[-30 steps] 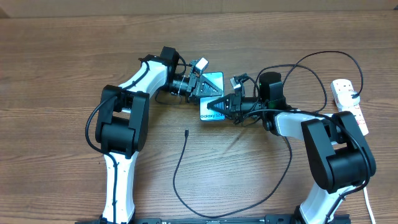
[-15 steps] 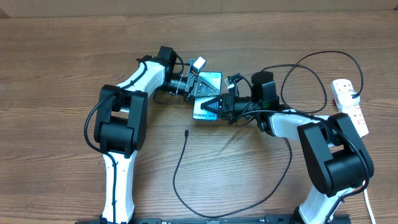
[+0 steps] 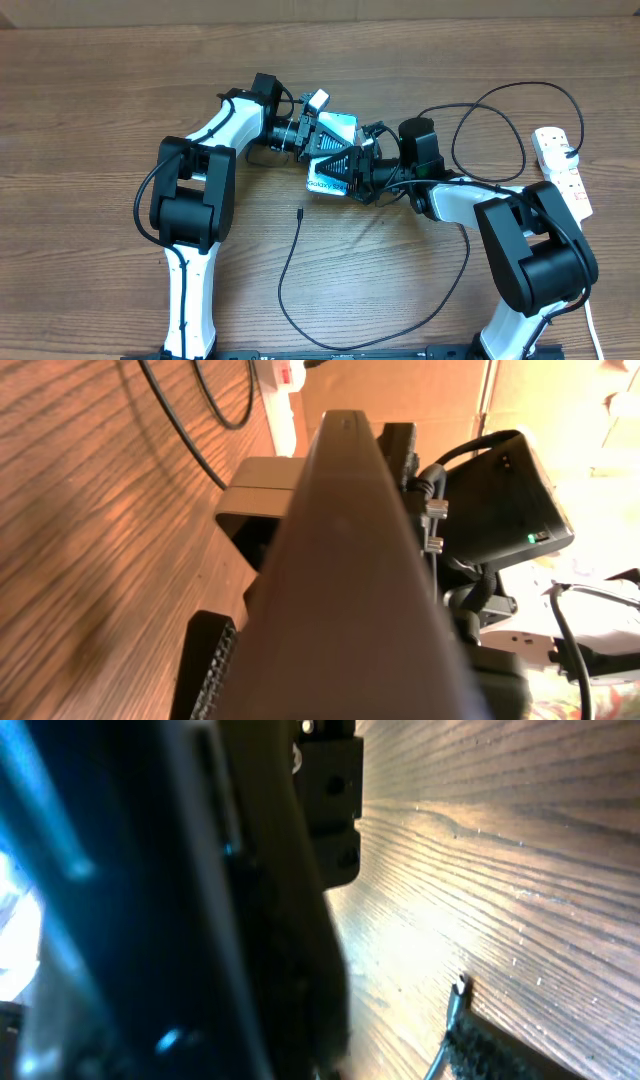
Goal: Plug charger to phone and switch on socket
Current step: 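Lift the phone with both grippers and rotate it upright, then release the phone from the right gripper and pull it back right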
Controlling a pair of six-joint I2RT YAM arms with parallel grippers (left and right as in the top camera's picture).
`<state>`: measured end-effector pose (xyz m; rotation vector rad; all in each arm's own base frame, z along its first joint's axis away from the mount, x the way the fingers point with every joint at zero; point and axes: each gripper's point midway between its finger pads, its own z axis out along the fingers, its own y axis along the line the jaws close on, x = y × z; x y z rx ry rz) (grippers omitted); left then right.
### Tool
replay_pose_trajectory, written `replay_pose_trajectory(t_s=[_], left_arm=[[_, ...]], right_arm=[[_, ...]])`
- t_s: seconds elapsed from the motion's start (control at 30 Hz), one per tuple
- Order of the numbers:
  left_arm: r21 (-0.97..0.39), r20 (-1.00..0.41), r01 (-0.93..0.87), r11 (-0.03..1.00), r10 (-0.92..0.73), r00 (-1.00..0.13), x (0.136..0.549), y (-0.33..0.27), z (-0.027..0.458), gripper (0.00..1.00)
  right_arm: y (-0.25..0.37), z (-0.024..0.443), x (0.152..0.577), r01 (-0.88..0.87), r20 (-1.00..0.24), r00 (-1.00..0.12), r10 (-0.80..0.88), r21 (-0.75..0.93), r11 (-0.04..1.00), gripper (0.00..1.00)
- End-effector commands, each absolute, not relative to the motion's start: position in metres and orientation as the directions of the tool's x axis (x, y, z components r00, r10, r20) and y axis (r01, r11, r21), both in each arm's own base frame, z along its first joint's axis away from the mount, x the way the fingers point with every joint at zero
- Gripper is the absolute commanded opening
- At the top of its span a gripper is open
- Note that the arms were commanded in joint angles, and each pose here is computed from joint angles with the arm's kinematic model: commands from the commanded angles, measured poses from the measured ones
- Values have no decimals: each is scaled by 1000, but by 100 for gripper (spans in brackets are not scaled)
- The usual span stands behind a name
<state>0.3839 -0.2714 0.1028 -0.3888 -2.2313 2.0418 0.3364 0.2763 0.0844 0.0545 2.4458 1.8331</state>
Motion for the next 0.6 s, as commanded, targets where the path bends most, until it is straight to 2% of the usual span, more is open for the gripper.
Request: replay_pose_trajectory(t_s=[0.0, 0.13, 0.27, 0.37, 0.57], left_arm=[[-980, -128, 162, 115, 258, -958, 385, -274, 108, 4], [-959, -31, 92, 268, 222, -975, 393, -261, 85, 4], [-923, 106, -46, 383, 137, -985, 402, -245, 70, 4], [-891, 181, -135, 434, 66, -981, 410, -232, 62, 4], [-892, 220, -201, 404, 0, -976, 421, -209, 66, 4]], right_arm=[[287, 100, 321, -88, -92, -996, 5, 966, 243, 100], [281, 129, 327, -184, -195, -980, 27, 956, 230, 100], [274, 139, 332, -211, -238, -969, 69, 938, 276, 100], [265, 126, 337, -192, -249, -963, 107, 905, 380, 100], [236, 80, 347, -85, -244, -955, 171, 774, 627, 100]])
